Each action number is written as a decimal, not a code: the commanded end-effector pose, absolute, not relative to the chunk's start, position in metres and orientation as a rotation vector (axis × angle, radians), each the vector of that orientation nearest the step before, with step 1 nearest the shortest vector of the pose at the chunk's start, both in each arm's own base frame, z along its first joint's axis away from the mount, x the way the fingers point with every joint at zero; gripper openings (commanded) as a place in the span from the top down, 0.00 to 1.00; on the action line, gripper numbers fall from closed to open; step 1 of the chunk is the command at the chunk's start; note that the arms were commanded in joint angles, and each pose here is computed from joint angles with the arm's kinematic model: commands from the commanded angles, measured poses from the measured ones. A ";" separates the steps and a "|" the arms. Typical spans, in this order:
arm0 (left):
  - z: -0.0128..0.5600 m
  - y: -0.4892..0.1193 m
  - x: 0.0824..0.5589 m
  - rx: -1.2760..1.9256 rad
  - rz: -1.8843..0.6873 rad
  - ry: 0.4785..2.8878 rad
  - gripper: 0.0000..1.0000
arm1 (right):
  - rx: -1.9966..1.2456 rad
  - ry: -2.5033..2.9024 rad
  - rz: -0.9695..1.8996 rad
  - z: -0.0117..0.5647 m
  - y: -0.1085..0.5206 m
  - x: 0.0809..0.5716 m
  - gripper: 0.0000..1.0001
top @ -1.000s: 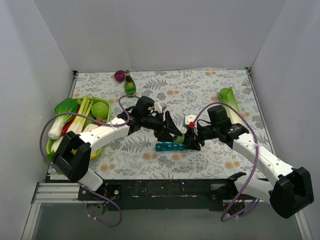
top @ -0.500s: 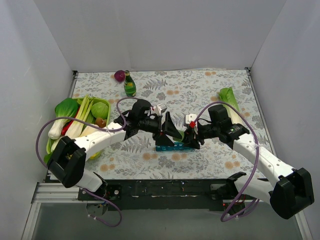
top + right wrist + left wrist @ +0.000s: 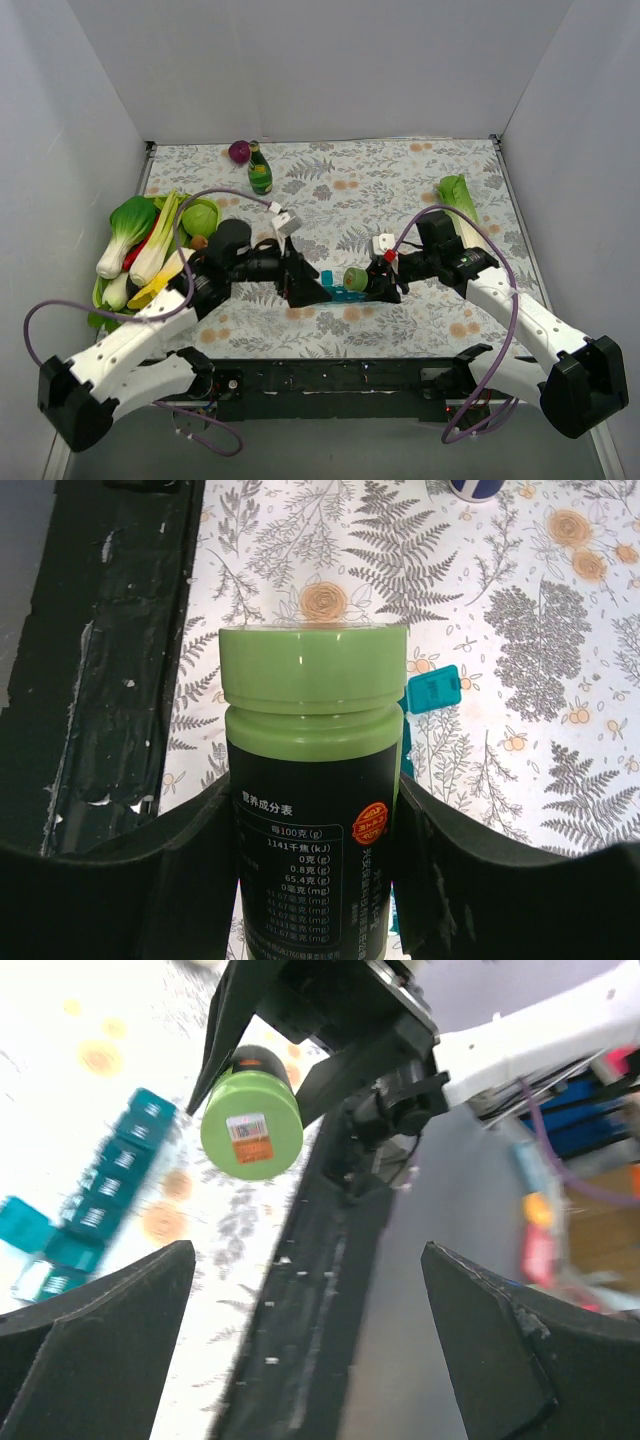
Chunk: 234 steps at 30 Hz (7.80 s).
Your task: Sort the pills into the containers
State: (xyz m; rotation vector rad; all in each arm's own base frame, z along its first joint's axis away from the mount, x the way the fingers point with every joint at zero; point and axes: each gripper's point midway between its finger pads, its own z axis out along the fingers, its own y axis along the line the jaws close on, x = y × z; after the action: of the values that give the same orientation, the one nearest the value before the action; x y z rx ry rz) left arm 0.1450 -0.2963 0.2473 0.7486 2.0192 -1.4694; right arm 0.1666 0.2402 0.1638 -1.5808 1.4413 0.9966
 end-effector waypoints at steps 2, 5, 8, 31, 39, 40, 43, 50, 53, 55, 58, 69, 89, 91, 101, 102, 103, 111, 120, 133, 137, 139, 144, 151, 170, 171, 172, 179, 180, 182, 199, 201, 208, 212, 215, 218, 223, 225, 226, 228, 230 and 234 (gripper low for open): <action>0.258 -0.266 0.160 0.951 -1.033 1.392 0.02 | -1.601 1.312 1.046 0.188 0.247 0.160 0.99; 0.266 -0.265 0.164 1.027 -0.905 1.174 0.02 | -1.602 1.318 1.052 0.186 0.247 0.159 0.99; 0.269 -0.275 0.170 1.125 -0.835 1.101 0.02 | -1.603 1.319 1.057 0.185 0.247 0.159 0.99; 0.239 -0.352 0.173 1.349 -0.869 1.112 0.24 | -1.603 1.320 1.064 0.183 0.247 0.157 0.99; 0.229 -0.355 0.173 1.374 -0.878 1.159 0.43 | -1.601 1.321 1.061 0.183 0.247 0.158 0.99; 0.227 -0.355 0.173 1.384 -0.881 1.172 0.45 | -1.601 1.320 1.062 0.183 0.247 0.157 0.99; 0.224 -0.355 0.170 1.400 -0.896 1.199 0.53 | -1.601 1.320 1.062 0.183 0.247 0.157 0.99; 0.233 -0.361 0.170 1.310 -1.012 1.404 0.78 | -1.601 1.328 1.049 0.182 0.246 0.158 0.99; 0.226 -0.364 0.174 1.147 -1.114 1.698 1.00 | -1.598 1.346 1.015 0.179 0.245 0.163 0.99; 0.230 -0.364 0.177 0.984 -1.196 1.903 1.00 | -1.594 1.356 0.992 0.179 0.244 0.166 0.99; 0.226 -0.363 0.172 0.852 -1.350 2.080 1.00 | -1.588 1.370 0.974 0.177 0.243 0.169 0.99; 0.237 -0.344 0.180 0.169 -1.399 2.413 1.00 | -1.570 1.389 0.944 0.180 0.243 0.176 0.99; 0.252 -0.344 0.185 -0.470 -1.849 2.603 1.00 | -1.570 1.413 0.897 0.174 0.240 0.180 0.99; 0.262 -0.344 0.189 -0.474 -1.857 2.564 1.00 | -1.567 1.416 0.887 0.173 0.239 0.182 0.99; 0.195 -0.254 0.235 -0.280 -1.064 2.488 1.00 | -1.565 1.417 0.859 0.174 0.236 0.182 0.99; 0.178 -0.239 0.237 -0.275 -0.942 2.522 1.00 | -1.561 1.425 0.859 0.174 0.235 0.183 0.99; 0.161 -0.227 0.240 -0.221 -0.828 2.541 1.00 | -1.560 1.429 0.857 0.173 0.234 0.183 0.99; 0.093 -0.170 0.295 -0.195 -0.259 2.576 1.00 | -1.534 1.435 0.839 0.176 0.230 0.188 0.99; 0.036 -0.147 0.320 -0.102 0.042 2.673 0.67 | -1.508 1.437 0.836 0.177 0.226 0.189 0.99; 0.094 -0.185 0.326 0.001 -0.260 2.631 0.12 | -1.493 1.422 0.889 0.183 0.226 0.186 0.97; 0.136 -0.215 0.312 0.117 -0.550 2.536 0.07 | -1.460 1.405 0.962 0.193 0.228 0.184 0.97; 0.162 -0.228 0.297 0.198 -0.713 2.463 0.06 | -1.440 1.402 0.982 0.198 0.227 0.185 0.96; 0.221 -0.240 0.277 0.286 -0.925 2.211 0.02 | -1.359 1.363 1.110 0.232 0.229 0.186 0.96; 0.260 -0.222 0.244 0.299 -0.970 2.006 0.02 | -1.082 1.284 1.142 0.356 0.219 0.239 0.96; 0.276 -0.212 0.213 0.270 -1.055 1.893 0.02 | -1.109 0.539 1.304 0.536 0.187 0.075 0.96; 0.274 -0.213 0.214 0.272 -1.053 1.894 0.02 | -1.142 0.533 1.271 0.535 0.187 0.070 0.96; 0.273 -0.213 0.215 0.272 -1.052 1.888 0.02 | -1.108 0.631 1.216 0.535 0.188 0.096 0.97; 0.269 -0.223 0.217 0.320 -1.087 1.917 0.02 | -1.001 0.775 1.108 0.507 0.178 0.163 0.97; 0.268 -0.222 0.217 0.329 -1.076 1.916 0.02 | -1.058 0.769 1.119 0.505 0.188 0.157 0.97; 0.266 -0.222 0.218 0.352 -1.060 1.915 0.02 | -0.870 1.035 0.996 0.493 0.160 0.247 0.98; 0.256 -0.221 0.218 0.415 -1.028 1.916 0.02 | -0.920 1.142 0.784 0.462 0.202 0.301 0.99; 0.254 -0.224 0.211 0.453 -1.058 1.911 0.02 | -1.047 1.090 0.857 0.449 0.208 0.284 0.99; 0.251 -0.216 0.205 0.535 -0.988 1.892 0.02 | -1.403 0.990 0.955 0.361 0.217 0.223 0.98; 0.252 -0.212 0.203 0.568 -0.952 1.856 0.02 | -1.445 0.951 1.116 0.323 0.220 0.185 0.96; 0.251 -0.210 0.202 0.586 -0.934 1.846 0.02 | -1.479 1.067 1.088 0.280 0.230 0.176 0.97; 0.249 -0.206 0.202 0.587 -0.908 1.842 0.02 | -1.537 1.200 1.027 0.231 0.235 0.168 0.97; 0.244 -0.195 0.211 0.532 -0.826 1.838 0.02 | -1.622 1.320 0.930 0.185 0.232 0.168 0.97; 0.244 -0.188 0.219 0.493 -0.769 1.827 0.02 | -1.676 1.375 0.835 0.169 0.232 0.176 0.97; 0.246 -0.185 0.223 0.475 -0.745 1.819 0.02 | -1.698 1.402 0.818 0.162 0.234 0.180 0.97; 0.244 -0.177 0.231 0.426 -0.684 1.828 0.02 | -1.756 1.435 0.771 0.153 0.234 0.183 0.98; 0.236 -0.172 0.237 0.391 -0.647 1.861 0.02 | -1.817 1.479 0.745 0.144 0.237 0.187 0.98; 0.216 -0.164 0.243 0.353 -0.583 1.930 0.02 | -1.884 1.556 0.678 0.126 0.241 0.199 0.98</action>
State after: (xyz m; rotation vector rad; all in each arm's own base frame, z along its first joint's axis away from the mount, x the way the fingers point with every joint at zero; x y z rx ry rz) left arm 0.2303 -0.1800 0.2326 0.4188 1.8829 -0.7007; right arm 0.1751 0.2386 0.1237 -1.8120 1.5464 0.8472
